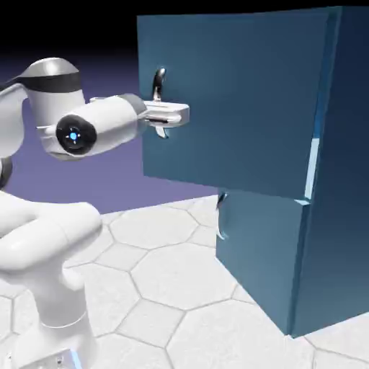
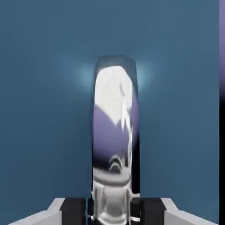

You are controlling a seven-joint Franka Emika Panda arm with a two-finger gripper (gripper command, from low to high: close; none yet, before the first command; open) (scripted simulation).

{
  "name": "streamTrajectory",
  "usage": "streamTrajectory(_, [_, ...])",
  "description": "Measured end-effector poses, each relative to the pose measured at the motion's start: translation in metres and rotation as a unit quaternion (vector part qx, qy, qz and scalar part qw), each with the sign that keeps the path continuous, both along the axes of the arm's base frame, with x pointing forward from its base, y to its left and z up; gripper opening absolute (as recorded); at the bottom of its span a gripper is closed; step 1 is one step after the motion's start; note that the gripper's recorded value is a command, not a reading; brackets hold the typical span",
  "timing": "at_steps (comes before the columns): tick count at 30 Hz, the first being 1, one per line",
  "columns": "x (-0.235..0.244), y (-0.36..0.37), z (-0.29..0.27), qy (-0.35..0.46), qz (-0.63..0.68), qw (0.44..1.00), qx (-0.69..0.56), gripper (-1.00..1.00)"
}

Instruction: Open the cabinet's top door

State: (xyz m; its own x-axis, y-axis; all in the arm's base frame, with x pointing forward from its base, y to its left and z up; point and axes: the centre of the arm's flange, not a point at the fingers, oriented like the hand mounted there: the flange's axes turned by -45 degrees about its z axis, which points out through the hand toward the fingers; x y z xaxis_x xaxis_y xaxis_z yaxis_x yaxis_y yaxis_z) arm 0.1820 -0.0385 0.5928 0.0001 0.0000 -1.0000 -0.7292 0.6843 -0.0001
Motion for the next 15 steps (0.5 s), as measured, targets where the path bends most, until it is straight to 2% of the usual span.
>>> streamTrajectory(15, [-0.022, -0.121, 0.000, 0.000, 0.167, 0.986, 0.000, -1.00])
